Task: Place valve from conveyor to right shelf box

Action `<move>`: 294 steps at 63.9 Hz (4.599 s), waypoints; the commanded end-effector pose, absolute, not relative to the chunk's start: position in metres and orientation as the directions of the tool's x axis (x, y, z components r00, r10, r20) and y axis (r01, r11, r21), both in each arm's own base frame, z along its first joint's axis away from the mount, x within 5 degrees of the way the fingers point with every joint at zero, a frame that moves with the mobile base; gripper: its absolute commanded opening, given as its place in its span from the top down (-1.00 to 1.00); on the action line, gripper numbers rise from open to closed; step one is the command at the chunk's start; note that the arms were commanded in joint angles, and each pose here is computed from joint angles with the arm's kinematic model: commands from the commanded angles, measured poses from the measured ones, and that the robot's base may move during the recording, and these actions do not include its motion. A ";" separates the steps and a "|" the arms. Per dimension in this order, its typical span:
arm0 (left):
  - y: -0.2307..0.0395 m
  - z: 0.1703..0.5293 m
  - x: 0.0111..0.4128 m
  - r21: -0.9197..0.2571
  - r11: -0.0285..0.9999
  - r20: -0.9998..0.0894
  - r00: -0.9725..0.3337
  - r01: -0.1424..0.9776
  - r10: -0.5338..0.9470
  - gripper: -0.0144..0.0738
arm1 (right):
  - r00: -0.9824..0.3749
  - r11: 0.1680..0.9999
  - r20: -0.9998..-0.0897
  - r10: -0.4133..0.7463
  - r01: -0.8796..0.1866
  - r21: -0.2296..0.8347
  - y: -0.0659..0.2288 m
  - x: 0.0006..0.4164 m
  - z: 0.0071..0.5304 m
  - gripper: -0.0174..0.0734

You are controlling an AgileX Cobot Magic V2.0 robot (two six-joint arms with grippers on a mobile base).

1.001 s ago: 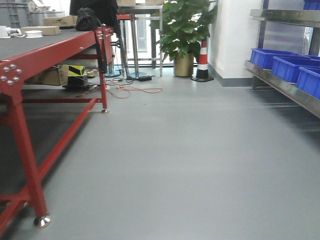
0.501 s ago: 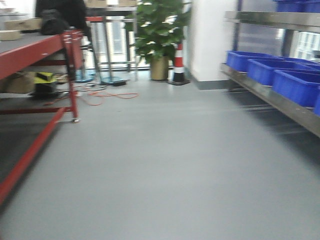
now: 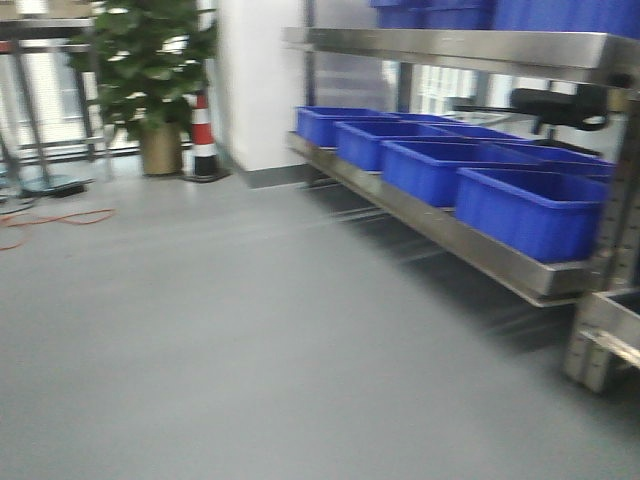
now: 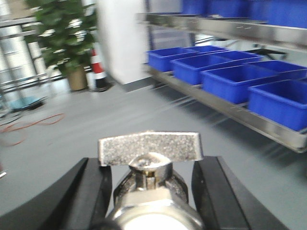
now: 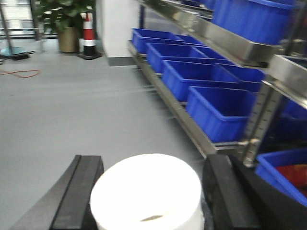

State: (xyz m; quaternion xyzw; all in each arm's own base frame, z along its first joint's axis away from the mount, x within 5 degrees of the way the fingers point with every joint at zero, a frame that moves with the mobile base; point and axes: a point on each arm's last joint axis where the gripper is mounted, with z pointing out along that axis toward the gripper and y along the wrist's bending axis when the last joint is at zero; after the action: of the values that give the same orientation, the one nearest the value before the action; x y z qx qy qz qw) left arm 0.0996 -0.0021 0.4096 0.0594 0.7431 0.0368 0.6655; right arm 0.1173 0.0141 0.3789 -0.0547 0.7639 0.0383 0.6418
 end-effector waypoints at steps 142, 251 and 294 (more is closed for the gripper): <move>-0.003 0.418 0.097 0.123 0.992 -0.991 -0.037 0.036 0.125 0.93 | -0.065 0.993 -0.997 -0.030 -0.120 -0.022 0.013 0.115 0.393 0.95; -0.003 0.418 0.097 0.123 0.992 -0.992 -0.037 0.036 0.125 0.93 | -0.065 0.993 -0.997 -0.030 -0.120 -0.022 0.013 0.115 0.393 0.95; -0.005 0.418 0.097 0.124 0.991 -0.992 -0.027 0.053 0.125 0.93 | -0.010 0.993 -1.000 -0.024 -0.113 -0.023 0.012 0.115 0.398 0.95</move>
State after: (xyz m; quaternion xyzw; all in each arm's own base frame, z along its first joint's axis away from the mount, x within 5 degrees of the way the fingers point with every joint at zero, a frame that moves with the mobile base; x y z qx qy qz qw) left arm 0.0996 -0.0042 0.4099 0.0666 0.7413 0.0292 0.6673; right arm 0.1178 0.0138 0.3821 -0.0525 0.7524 0.0374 0.6556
